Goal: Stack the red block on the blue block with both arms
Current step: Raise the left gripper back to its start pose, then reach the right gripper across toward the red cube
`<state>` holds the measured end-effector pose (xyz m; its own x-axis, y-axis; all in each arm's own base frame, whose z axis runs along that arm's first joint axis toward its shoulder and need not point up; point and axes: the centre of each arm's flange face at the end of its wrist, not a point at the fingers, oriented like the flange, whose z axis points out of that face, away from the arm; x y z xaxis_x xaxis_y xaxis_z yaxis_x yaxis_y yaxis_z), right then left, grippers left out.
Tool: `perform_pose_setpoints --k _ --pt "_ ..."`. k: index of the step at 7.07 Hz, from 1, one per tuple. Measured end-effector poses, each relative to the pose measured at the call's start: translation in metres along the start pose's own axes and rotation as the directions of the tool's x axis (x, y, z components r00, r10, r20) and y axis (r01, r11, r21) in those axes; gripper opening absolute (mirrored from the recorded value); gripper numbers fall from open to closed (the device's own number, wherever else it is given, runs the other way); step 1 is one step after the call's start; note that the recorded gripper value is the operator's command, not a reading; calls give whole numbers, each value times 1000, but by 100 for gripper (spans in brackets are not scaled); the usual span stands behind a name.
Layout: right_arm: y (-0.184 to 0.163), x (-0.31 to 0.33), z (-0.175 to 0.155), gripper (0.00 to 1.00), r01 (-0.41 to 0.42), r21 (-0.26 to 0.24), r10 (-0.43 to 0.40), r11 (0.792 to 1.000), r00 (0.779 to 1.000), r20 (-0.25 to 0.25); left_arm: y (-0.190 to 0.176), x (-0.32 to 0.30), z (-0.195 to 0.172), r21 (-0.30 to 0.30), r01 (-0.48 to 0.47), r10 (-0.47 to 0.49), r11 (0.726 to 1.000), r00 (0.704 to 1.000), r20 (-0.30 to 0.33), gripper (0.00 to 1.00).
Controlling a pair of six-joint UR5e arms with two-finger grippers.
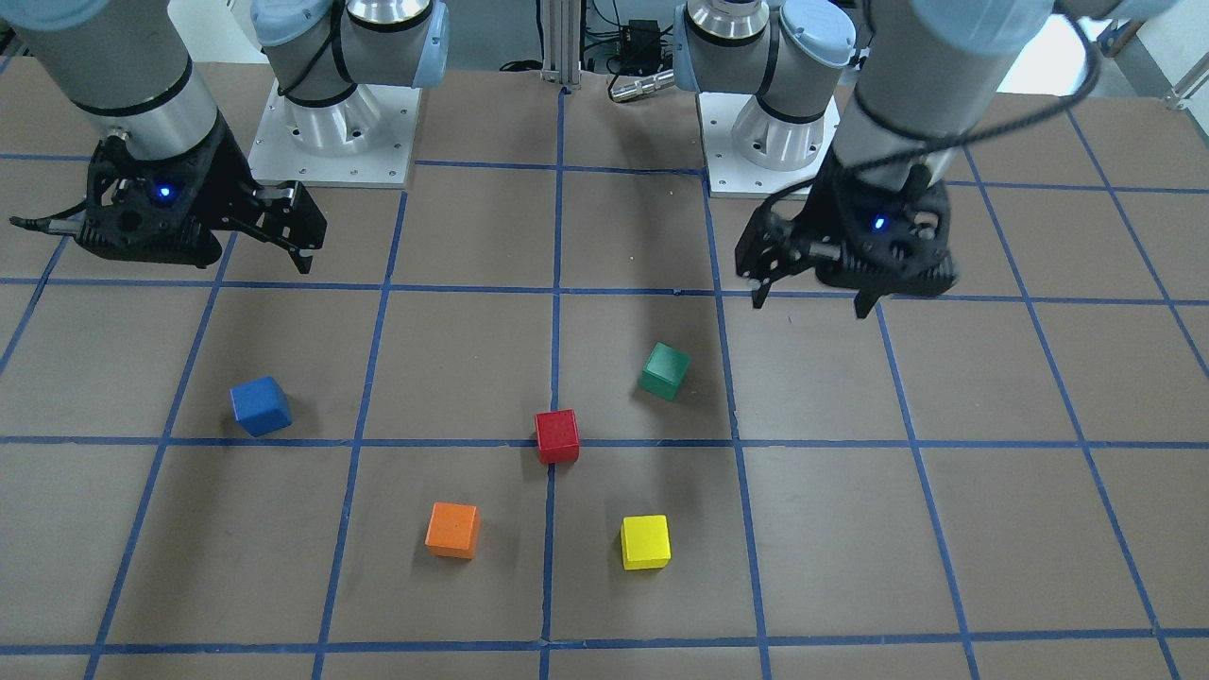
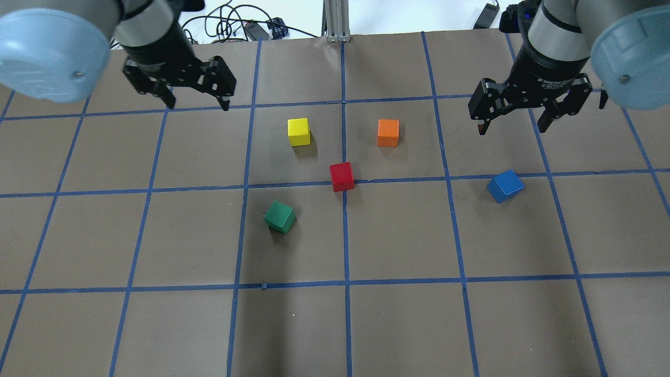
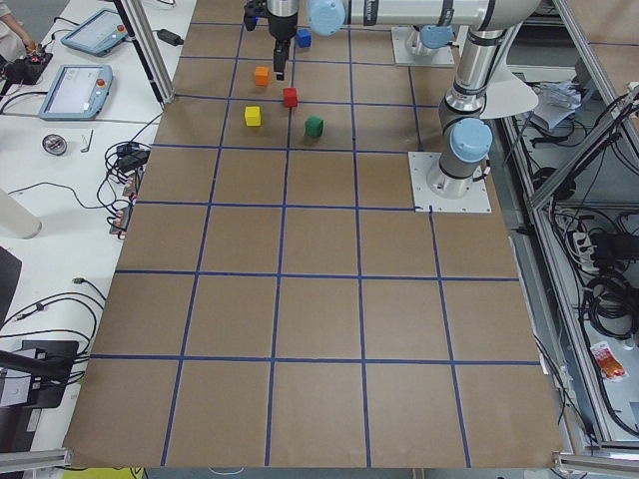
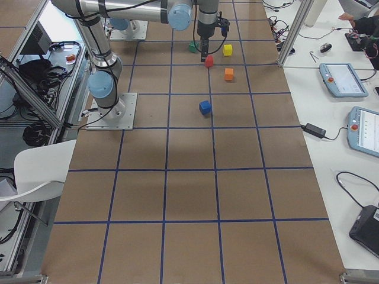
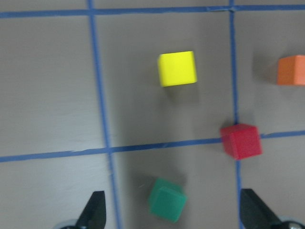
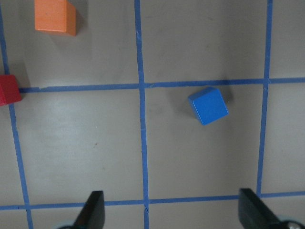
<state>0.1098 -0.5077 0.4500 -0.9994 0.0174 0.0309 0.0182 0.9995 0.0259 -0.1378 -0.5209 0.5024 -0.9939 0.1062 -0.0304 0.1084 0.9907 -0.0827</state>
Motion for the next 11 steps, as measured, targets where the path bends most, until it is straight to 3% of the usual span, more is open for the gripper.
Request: perform_pose_setpoints --k 1,3,4,6,11 --pt "-13 -13 12 100 23 19 -23 1000 1000 0 20 -5 -25 22 -1 1 1000 1000 4 100" --pt "-30 -61 36 100 37 59 -37 998 999 4 30 -3 -28 20 48 -48 999 998 -34 100" --pt "-35 -83 49 100 22 71 -22 997 1000 8 28 -4 -23 7 78 -78 997 996 -36 100" --pt "-41 -117 68 100 3 91 -5 996 1000 18 21 -13 -15 -16 102 -101 995 995 23 100" --pt "-52 -201 135 100 -22 140 16 990 999 46 4 -12 -18 -25 115 -116 993 993 -33 100"
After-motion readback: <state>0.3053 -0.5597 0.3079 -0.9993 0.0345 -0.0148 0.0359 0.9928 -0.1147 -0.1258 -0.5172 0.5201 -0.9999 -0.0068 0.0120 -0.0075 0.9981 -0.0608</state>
